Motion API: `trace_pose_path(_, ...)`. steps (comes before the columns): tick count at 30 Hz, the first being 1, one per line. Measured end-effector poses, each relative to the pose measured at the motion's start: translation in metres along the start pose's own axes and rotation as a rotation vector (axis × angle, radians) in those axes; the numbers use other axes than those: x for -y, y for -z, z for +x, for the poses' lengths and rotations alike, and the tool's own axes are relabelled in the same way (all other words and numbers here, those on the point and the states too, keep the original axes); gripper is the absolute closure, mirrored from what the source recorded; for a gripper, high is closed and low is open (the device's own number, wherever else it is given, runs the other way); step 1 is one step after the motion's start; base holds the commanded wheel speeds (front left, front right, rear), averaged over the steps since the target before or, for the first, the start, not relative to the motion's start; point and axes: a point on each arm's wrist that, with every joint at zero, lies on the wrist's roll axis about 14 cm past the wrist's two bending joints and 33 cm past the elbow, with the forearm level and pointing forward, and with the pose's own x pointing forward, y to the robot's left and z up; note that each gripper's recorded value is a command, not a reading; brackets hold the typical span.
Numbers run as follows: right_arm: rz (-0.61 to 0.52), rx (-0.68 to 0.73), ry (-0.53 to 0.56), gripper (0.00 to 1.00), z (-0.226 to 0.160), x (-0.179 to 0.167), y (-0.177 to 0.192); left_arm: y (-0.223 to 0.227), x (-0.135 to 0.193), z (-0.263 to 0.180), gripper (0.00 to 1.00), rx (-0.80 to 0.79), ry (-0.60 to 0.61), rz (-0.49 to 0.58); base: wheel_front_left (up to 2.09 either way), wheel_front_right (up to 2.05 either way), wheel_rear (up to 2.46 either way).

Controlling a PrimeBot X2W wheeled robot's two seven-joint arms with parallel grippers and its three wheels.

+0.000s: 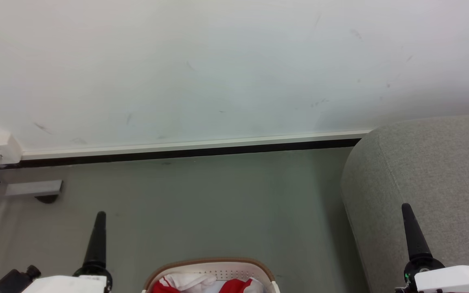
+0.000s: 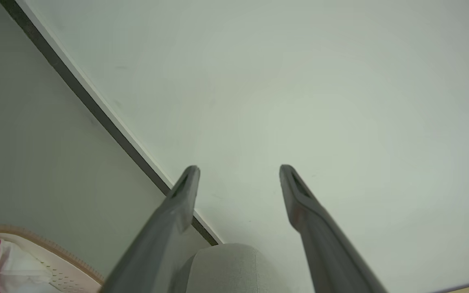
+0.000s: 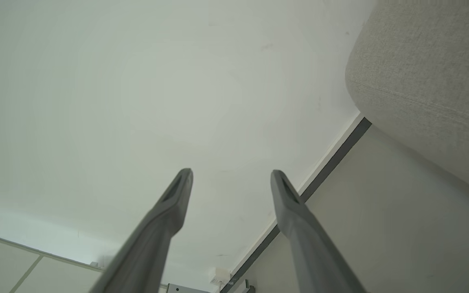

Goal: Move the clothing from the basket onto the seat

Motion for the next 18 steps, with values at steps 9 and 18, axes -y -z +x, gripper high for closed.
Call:
trace_pose_path(9, -0.204, -0.02, -0.052, 0.0, 0.002, -0.015, 0.009, 0.0, 0.001, -0.002, 0.0, 0.004, -0.006, 0.219, 0.0, 0.0, 0.0)
trace_pose_path(18, -0.361, -0.053, -0.093, 0.0, 0.001, -0.023, 0.025, -0.001, 0.009, -0.003, 0.0, 0.025, 0.015, 0.358, 0.0, 0.0, 0.0)
